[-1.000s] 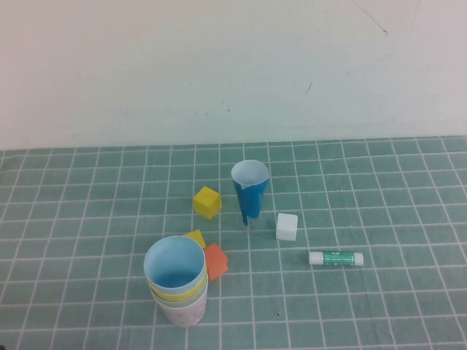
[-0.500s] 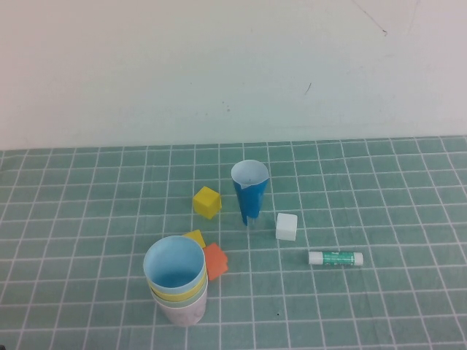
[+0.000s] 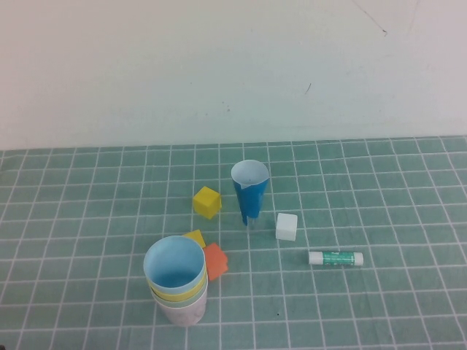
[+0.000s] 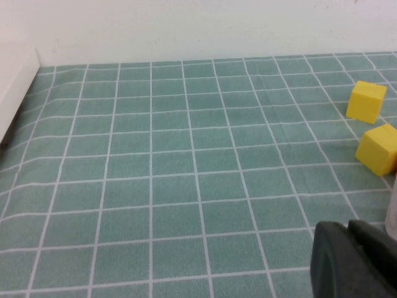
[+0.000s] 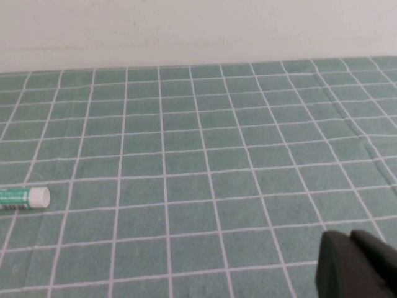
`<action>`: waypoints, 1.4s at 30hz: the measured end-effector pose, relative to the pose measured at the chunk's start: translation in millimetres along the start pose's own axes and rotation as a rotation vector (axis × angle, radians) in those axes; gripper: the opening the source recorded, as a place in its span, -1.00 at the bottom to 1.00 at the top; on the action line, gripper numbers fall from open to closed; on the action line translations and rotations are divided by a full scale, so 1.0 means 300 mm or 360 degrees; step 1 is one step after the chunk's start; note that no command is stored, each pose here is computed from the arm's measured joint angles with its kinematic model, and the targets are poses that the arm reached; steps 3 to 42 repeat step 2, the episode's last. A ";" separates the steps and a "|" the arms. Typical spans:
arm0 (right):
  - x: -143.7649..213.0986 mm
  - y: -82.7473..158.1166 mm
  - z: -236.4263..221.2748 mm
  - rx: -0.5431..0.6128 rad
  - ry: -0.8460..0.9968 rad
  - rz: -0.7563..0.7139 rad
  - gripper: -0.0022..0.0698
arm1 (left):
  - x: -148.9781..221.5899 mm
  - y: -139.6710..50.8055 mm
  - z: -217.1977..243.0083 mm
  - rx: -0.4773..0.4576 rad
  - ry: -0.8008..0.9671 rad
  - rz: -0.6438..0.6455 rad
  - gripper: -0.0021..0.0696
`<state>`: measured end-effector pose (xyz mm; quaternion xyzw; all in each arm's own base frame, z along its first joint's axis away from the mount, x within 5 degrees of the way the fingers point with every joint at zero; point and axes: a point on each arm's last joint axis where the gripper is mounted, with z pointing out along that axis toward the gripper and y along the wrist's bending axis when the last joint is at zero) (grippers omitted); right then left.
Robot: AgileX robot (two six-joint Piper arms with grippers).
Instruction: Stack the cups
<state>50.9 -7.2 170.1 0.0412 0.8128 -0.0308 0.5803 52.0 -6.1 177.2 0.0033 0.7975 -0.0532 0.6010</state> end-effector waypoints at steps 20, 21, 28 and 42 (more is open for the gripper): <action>0.000 0.000 0.000 0.0000 0.0000 0.0000 -0.94 | 0.000 0.000 0.000 0.0000 0.0000 0.0000 -0.95; 0.000 0.000 0.000 0.0000 0.0000 0.0000 -0.94 | 0.000 0.000 0.000 0.0000 0.0000 0.0000 -0.95; 0.000 0.000 0.000 0.0000 0.0000 0.0000 -0.94 | 0.000 0.000 0.000 0.0000 0.0000 0.0000 -0.95; 0.000 0.000 0.000 0.0000 0.0000 0.0000 -0.94 | 0.000 0.000 0.000 0.0000 0.0000 0.0000 -0.95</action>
